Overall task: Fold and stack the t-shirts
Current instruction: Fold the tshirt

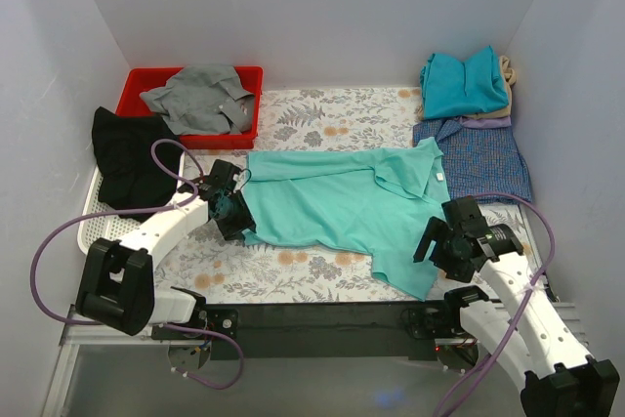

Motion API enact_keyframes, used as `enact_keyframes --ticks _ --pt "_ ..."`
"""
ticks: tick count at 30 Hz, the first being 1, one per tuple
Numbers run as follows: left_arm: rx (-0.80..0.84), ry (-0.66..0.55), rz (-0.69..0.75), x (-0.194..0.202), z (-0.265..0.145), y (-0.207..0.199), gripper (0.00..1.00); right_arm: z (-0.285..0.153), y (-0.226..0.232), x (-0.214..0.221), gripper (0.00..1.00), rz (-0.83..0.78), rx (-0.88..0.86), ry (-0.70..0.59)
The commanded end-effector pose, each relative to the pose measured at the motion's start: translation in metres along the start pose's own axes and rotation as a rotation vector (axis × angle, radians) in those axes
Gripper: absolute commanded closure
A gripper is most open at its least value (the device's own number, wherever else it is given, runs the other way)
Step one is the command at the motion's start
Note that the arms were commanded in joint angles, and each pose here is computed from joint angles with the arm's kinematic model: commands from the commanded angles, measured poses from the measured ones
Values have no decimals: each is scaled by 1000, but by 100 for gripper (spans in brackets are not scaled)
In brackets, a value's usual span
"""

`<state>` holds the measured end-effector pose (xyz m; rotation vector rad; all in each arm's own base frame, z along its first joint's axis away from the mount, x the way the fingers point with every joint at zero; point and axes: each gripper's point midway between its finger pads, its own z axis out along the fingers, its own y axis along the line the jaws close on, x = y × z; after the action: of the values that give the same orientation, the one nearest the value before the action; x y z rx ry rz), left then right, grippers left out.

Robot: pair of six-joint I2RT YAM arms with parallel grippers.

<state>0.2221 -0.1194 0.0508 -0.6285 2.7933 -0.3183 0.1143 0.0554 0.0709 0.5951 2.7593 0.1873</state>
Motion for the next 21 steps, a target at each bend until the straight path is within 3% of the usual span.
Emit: enact_keyframes --ticks 1,2,4,13,21 --pt "-4 24 11 8 0 4 66 -6 3 0 12 -1 5 20" --pt "-4 24 15 8 0 4 84 -6 2 0 12 0 17 28" --pt "-9 38 24 10 3 6 99 -9 0 2 11 16 43 50" --pt "45 35 80 1 5 -10 100 -1 0 9 15 21 108 145" --pt "44 -17 108 -13 -6 -15 100 12 15 16 23 54 64 182"
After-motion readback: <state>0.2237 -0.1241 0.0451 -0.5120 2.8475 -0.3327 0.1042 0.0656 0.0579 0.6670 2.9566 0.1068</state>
